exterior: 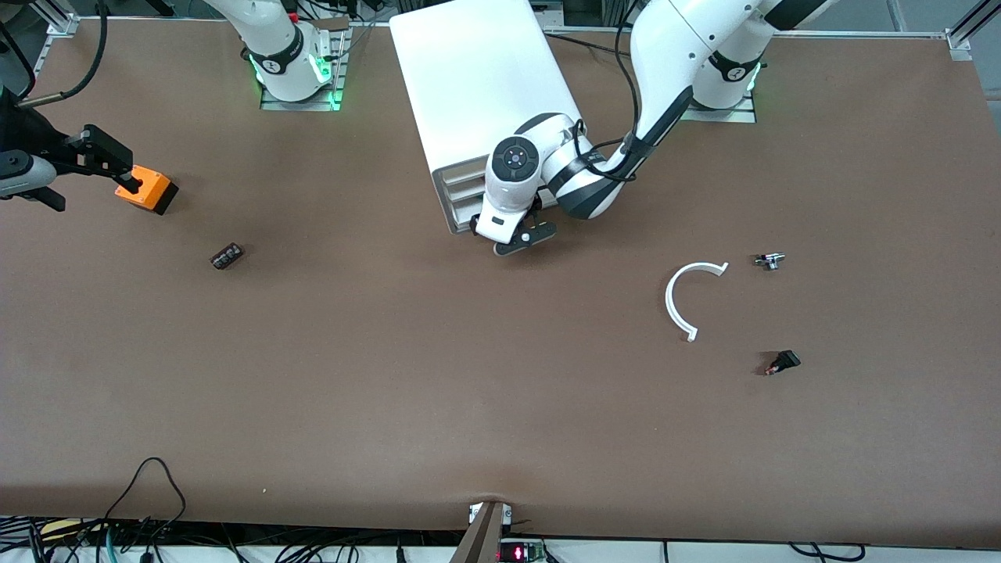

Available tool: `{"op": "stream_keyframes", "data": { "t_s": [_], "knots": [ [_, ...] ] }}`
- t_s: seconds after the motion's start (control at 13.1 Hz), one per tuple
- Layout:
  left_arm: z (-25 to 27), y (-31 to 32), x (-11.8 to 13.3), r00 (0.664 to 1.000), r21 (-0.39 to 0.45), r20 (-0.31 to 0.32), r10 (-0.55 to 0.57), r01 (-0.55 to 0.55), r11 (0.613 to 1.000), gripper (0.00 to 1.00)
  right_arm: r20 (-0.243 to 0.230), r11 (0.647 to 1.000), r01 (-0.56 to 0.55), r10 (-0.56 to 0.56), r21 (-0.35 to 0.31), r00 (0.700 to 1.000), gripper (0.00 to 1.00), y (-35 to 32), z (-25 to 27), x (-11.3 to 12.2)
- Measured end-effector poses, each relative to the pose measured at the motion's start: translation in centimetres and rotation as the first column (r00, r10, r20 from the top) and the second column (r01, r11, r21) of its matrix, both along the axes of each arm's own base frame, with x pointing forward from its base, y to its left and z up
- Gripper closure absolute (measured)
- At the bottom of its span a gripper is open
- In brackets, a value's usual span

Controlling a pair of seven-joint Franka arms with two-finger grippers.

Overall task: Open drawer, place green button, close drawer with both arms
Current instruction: 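Push the drawer shut into the cabinet with the left gripper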

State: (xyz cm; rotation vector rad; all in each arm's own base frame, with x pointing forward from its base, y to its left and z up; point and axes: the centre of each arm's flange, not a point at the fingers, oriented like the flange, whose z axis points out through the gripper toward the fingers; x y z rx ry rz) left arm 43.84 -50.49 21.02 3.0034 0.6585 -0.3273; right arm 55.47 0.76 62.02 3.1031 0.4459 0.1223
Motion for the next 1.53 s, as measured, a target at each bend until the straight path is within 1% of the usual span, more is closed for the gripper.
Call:
{"op": "stream_keyframes", "data": {
  "t_s": [0.23,0.46,0.69,0.76,0.92,1.14,1.3,1.45,1.53],
  "knots": [
    [-0.2,0.0,-0.2,0.999,-0.017,-0.026,-0.026,0.026,1.0,0.0,0.001,1.0,0.026,-0.026,0.002,1.0,0.0,0.4,0.1,0.0],
    [-0.5,0.0,-0.3,0.996,-0.055,-0.064,-0.059,0.056,0.997,0.0,0.001,1.0,0.021,-0.021,0.003,1.0,0.0,1.2,0.1,0.0],
    [-0.5,0.2,0.0,0.996,-0.063,-0.068,-0.054,0.049,0.997,0.0,0.001,1.0,0.022,-0.022,0.003,1.0,0.0,1.2,0.1,0.0],
    [-0.4,0.6,0.5,0.997,-0.067,-0.063,-0.043,0.039,0.997,0.0,0.002,1.0,0.022,-0.022,0.003,1.0,0.0,1.2,0.1,0.0],
    [0.1,2.5,3.2,0.999,-0.078,-0.04,-0.009,0.006,0.997,0.0,0.002,1.0,0.023,-0.023,0.003,1.0,0.0,1.2,0.1,0.0],
    [2.0,7.9,8.7,0.999,-0.089,0.032,-0.034,0.037,0.995,0.0,0.002,1.0,0.024,-0.024,0.003,1.0,0.0,1.2,0.1,0.0],
    [3.5,12.3,11.8,0.992,-0.073,0.068,-0.107,0.112,0.991,0.0,0.002,1.0,0.025,-0.025,0.003,1.0,0.0,1.2,0.1,0.0],
    [5.3,16.9,14.1,0.977,-0.041,0.074,-0.199,0.202,0.979,0.0,0.003,1.0,0.025,-0.025,0.003,1.0,0.0,1.1,0.1,0.0],
    [6.4,19.3,15.2,0.964,-0.028,0.074,-0.256,0.259,0.966,0.0,0.003,1.0,0.026,-0.026,0.003,1.0,0.0,1.1,0.2,0.0]
  ]
}}
